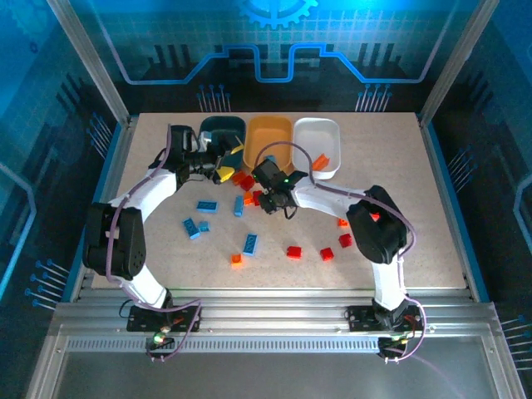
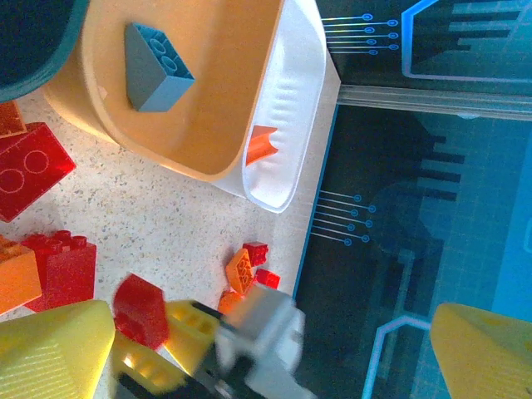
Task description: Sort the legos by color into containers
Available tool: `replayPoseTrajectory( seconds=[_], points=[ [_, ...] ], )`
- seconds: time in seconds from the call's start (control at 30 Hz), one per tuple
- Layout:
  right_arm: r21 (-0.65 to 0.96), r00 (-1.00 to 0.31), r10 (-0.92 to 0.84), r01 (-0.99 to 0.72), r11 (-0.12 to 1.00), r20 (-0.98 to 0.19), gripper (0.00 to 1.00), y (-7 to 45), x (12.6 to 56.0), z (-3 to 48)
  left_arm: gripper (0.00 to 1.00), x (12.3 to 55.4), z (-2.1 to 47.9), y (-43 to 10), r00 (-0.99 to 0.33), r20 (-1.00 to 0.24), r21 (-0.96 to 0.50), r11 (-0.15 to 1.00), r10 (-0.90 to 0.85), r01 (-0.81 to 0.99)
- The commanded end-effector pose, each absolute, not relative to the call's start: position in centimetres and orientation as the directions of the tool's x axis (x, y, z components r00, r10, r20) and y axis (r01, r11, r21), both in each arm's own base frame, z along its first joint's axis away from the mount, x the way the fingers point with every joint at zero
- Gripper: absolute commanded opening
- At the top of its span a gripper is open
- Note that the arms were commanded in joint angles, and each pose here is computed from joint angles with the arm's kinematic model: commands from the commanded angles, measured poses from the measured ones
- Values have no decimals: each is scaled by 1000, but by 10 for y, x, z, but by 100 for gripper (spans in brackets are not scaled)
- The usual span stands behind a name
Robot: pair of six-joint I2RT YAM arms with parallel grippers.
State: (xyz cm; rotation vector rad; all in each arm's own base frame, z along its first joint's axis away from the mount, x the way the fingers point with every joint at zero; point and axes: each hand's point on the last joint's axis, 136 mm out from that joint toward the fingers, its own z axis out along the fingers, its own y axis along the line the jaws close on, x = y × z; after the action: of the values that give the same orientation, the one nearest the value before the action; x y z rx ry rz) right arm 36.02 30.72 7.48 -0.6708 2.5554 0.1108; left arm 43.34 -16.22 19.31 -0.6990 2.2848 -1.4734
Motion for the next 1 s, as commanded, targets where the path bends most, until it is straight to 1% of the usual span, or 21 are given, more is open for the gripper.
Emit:
replayPoseTrajectory(
  seconds=[0.0,0.1,0.23,0.3,0.37,0.43,0.47,0.57,0.7,0.8,0.83,0.87,0.9,0.93,0.97],
  points=[
    [-12,-728,-404,-478,878,-554,26,318,357,126,99,437,199,-154,-821,3,-915,331,-570,-233],
    [35,-708,-383,-499,866,-593,27,340,369,149,99,442,199,-139,-797,-1,-914,324,-604,-245],
    [57,-707,-376,-506,861,-599,26,374,397,148,99,450,188,-102,-749,-24,-888,358,-662,-288],
    [90,-699,-340,-500,861,-629,26,395,415,148,99,453,185,-84,-723,-38,-878,369,-690,-306],
    [81,-686,-321,-484,871,-653,26,407,434,148,99,454,185,-75,-709,-37,-878,362,-704,-313],
    [50,-667,-315,-467,883,-675,26,414,453,150,99,455,186,-75,-709,-38,-880,359,-705,-310],
    [35,-667,-317,-457,889,-674,26,416,463,142,99,455,187,-76,-710,-33,-884,352,-704,-308],
    [32,-656,-296,-440,898,-694,26,423,484,141,99,456,190,-77,-710,-26,-893,336,-703,-300],
    [50,-646,-284,-447,893,-709,27,430,498,136,99,457,190,-76,-713,-38,-890,348,-700,-294],
    [45,-649,-286,-444,895,-705,29,428,503,130,99,459,186,-75,-706,-38,-886,351,-707,-304],
    [48,-657,-284,-439,897,-699,32,426,504,126,99,461,184,-73,-699,-30,-883,347,-714,-316],
    [50,-667,-287,-438,898,-688,48,424,503,122,99,464,181,-65,-671,-46,-868,362,-740,-339],
    [41,-665,-302,-448,893,-683,65,423,503,120,99,459,172,-55,-603,28,-822,326,-797,-468],
    [20,-665,-307,-436,900,-681,72,420,503,120,99,464,187,-62,-589,66,-851,263,-805,-454],
    [12,-659,-316,-442,897,-683,77,419,502,127,99,471,215,-66,-582,51,-875,244,-812,-417]
  ],
)
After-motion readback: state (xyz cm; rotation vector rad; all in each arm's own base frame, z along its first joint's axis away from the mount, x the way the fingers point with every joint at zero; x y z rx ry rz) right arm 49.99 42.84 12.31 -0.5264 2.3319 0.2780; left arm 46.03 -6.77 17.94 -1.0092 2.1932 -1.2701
